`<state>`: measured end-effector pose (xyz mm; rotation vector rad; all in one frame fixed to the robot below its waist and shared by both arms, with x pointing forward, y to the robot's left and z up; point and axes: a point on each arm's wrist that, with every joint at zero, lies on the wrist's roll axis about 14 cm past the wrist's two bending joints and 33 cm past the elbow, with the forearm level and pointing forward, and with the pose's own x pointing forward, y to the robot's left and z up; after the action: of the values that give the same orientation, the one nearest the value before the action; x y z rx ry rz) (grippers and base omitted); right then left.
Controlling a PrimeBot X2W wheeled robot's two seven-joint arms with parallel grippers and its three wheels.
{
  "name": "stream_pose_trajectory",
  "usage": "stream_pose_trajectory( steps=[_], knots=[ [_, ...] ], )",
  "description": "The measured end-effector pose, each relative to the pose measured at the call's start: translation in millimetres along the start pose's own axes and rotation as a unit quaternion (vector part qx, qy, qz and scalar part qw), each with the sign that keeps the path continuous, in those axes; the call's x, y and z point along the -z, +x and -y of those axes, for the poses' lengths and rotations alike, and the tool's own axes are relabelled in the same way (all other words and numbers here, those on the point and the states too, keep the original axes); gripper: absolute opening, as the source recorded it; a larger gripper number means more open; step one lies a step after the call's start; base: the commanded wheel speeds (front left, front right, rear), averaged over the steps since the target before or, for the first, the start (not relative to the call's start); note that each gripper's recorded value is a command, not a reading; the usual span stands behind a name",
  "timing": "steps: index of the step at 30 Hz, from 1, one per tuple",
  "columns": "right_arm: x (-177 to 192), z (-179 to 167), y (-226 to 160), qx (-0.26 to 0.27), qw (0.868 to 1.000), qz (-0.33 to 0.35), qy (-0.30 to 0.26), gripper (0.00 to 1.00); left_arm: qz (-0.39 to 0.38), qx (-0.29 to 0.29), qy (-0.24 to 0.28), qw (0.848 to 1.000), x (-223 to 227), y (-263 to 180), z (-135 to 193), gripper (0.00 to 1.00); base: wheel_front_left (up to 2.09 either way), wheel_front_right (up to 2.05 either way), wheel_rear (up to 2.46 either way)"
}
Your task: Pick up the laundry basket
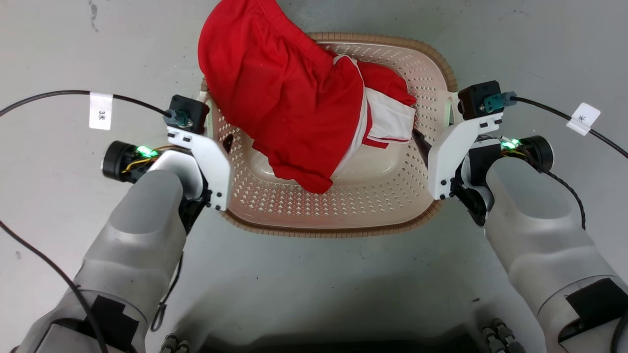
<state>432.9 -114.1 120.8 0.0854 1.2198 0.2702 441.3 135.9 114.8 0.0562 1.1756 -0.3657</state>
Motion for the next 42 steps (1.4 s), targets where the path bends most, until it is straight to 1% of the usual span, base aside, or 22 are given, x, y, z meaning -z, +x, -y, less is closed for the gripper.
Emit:
stream_pose_trajectory(
  steps=[1,4,9,17,18,19,20,25,29,34,42],
  knots=[
    [0,-1,1,-0.001,1.0,0.0,-0.003,0.0,0.002,0.003,-0.003,1.0,-1,0,2,0.0,0.0,0.0,0.0],
    [4,-2,1,-0.001,1.0,-0.005,-0.003,0.0,0.009,0.007,-0.006,1.0,-5,-1,2,0.0,0.0,0.0,0.0],
    [0,-2,-2,0.001,1.0,-0.003,-0.007,0.0,0.003,0.013,-0.011,1.0,-3,-6,5,0.0,0.0,0.0,0.0],
    [-7,-3,-28,0.01,1.0,-0.016,-0.025,0.0,-0.022,0.027,-0.026,0.999,-1,-33,17,0.0,0.0,0.0,0.0],
    [-7,-4,-33,0.011,0.999,-0.021,-0.028,0.0,-0.026,0.029,-0.027,0.999,-1,-38,19,0.0,0.0,0.0,0.0],
    [-10,-6,-50,0.016,0.998,-0.032,-0.045,0.0,-0.038,0.037,-0.032,0.998,-1,-56,26,0.0,0.0,0.0,0.0],
    [-10,-7,-56,0.017,0.998,-0.039,-0.05,0.0,-0.043,0.04,-0.033,0.998,-1,-62,28,0.0,0.0,0.0,0.0],
    [-9,-13,-90,0.025,0.995,-0.066,-0.067,0.0,-0.064,0.054,-0.035,0.996,0,-98,38,0.0,0.0,0.0,0.0],
    [-8,-20,-119,0.031,0.993,-0.085,-0.078,0.0,-0.066,0.062,-0.025,0.996,-9,-129,42,0.0,0.0,0.0,0.0],
    [-13,-33,-154,0.031,0.992,-0.088,-0.089,0.0,-0.068,0.065,-0.015,0.995,-14,-167,46,0.0,0.0,0.0,0.0],
    [-18,-53,-201,0.026,0.992,-0.068,-0.101,0.0,-0.073,0.068,-0.006,0.995,-15,-220,52,0.0,0.0,0.0,0.0]
  ],
)
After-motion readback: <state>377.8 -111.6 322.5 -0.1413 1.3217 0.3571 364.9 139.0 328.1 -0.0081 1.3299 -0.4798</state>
